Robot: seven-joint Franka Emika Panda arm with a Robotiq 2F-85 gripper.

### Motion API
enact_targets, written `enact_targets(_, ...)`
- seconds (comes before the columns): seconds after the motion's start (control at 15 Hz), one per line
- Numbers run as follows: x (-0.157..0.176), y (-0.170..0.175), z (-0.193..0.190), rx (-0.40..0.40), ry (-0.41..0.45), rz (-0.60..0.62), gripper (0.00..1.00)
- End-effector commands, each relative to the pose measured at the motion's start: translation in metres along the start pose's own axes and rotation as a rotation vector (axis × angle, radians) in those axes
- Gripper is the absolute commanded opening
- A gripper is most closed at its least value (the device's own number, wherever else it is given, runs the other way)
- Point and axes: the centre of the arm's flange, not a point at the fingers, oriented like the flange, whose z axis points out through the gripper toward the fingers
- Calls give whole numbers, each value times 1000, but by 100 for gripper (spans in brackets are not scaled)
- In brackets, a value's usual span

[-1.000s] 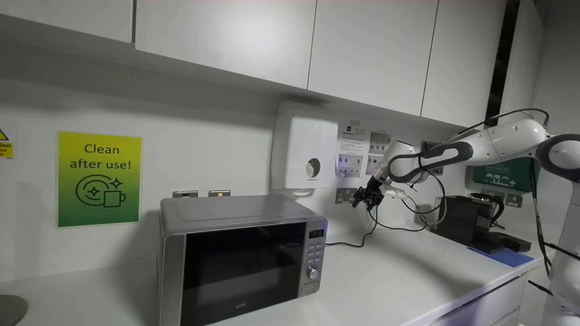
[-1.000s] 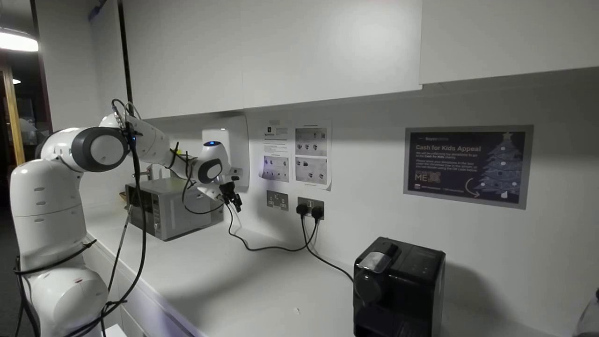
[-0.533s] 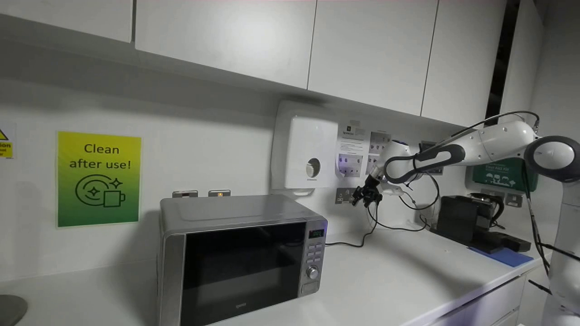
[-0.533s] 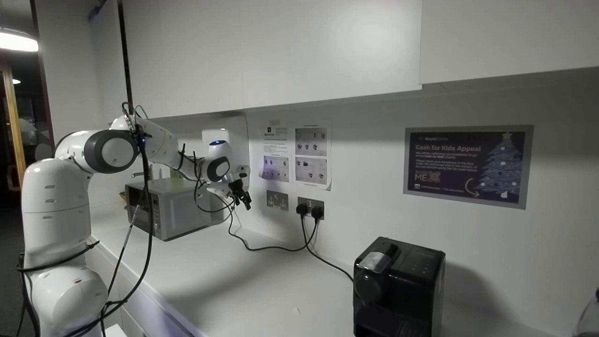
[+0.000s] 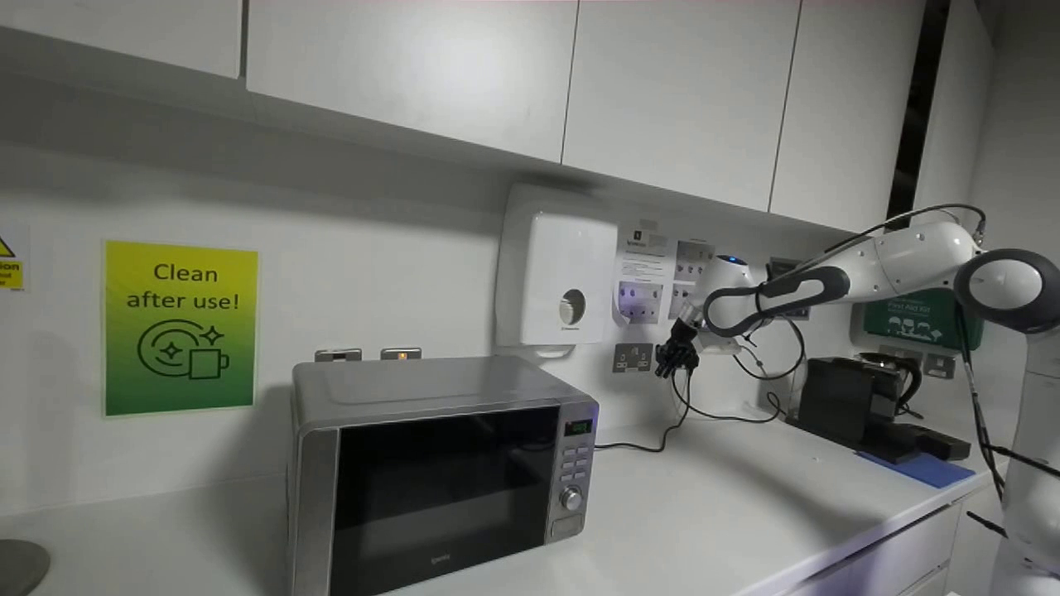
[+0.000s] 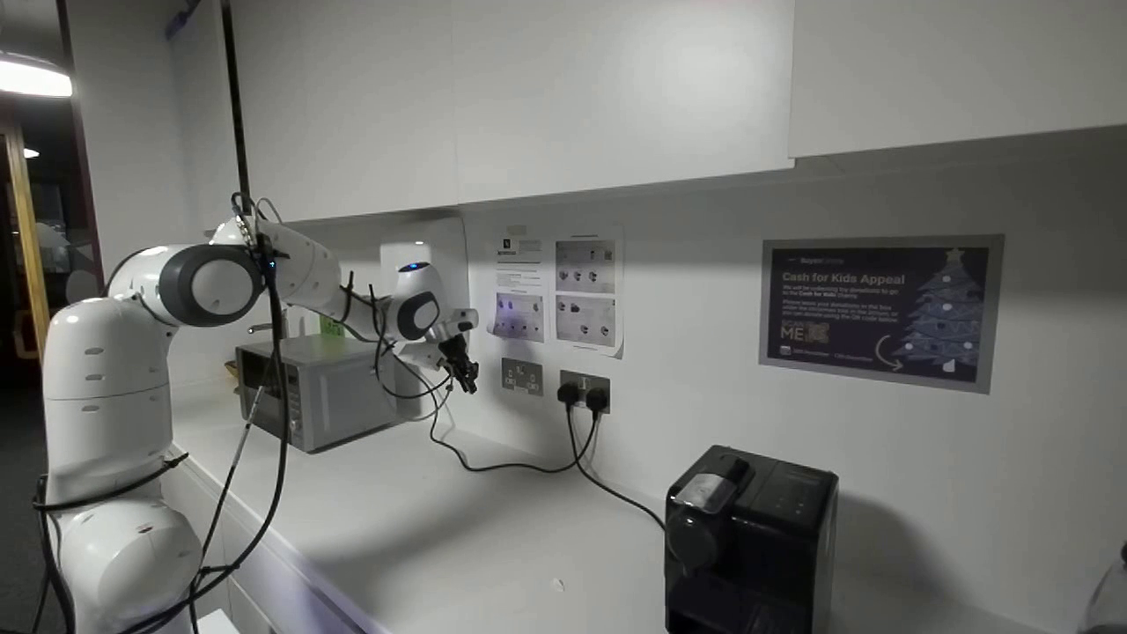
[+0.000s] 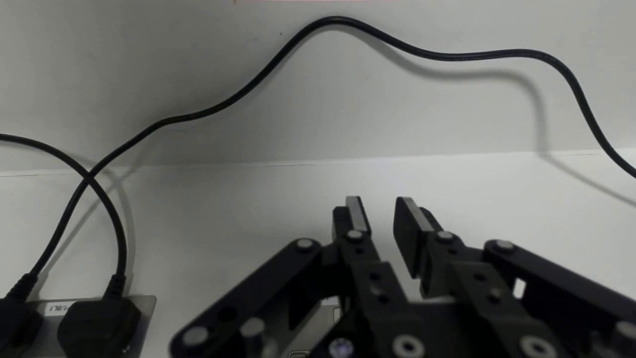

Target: Press a switch on the bottom left wall socket.

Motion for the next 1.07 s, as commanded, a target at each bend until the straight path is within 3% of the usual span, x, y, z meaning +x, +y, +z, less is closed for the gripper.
enact_targets(0.0, 18, 2, 2, -26, 48, 10, 0)
enact_targets(1.0, 13, 4, 9, -16, 27, 14, 1)
